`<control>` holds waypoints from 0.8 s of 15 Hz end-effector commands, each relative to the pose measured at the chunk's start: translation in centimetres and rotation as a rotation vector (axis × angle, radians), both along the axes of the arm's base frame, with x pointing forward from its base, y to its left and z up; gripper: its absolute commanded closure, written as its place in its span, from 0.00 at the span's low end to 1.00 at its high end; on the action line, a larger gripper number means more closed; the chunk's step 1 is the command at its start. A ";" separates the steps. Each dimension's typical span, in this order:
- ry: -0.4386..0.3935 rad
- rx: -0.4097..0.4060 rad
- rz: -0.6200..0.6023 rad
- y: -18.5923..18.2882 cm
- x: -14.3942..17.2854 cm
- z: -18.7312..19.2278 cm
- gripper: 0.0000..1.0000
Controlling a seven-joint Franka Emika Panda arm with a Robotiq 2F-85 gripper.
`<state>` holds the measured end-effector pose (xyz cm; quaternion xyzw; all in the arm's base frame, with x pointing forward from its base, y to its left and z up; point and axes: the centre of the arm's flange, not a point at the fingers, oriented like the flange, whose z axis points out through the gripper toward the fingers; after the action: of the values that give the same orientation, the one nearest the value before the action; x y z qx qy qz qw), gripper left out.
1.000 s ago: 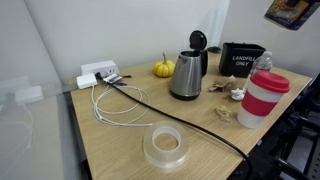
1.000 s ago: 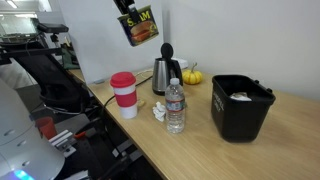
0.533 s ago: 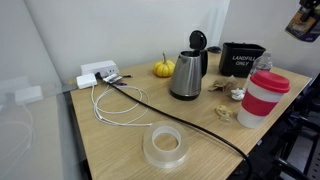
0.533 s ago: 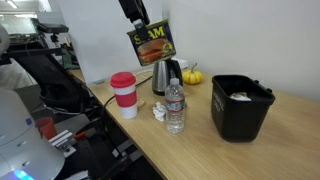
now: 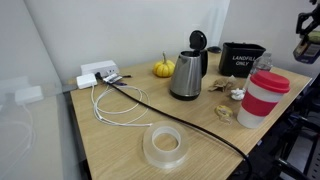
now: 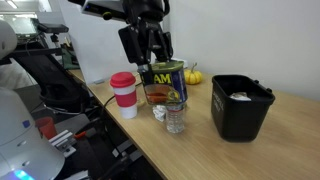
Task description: Move the can to the right of the bottle of water
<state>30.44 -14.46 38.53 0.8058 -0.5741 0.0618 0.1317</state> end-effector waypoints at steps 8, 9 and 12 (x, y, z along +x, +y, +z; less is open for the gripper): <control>-0.054 0.115 -0.127 -7.7 4.6 -9.0 0.61; -0.046 0.123 -0.128 -8.4 4.9 -9.8 0.61; -0.010 0.156 -0.101 -10.0 6.1 -11.7 0.61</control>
<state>34.50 -22.78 28.09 0.7705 -0.6320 0.0240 0.0799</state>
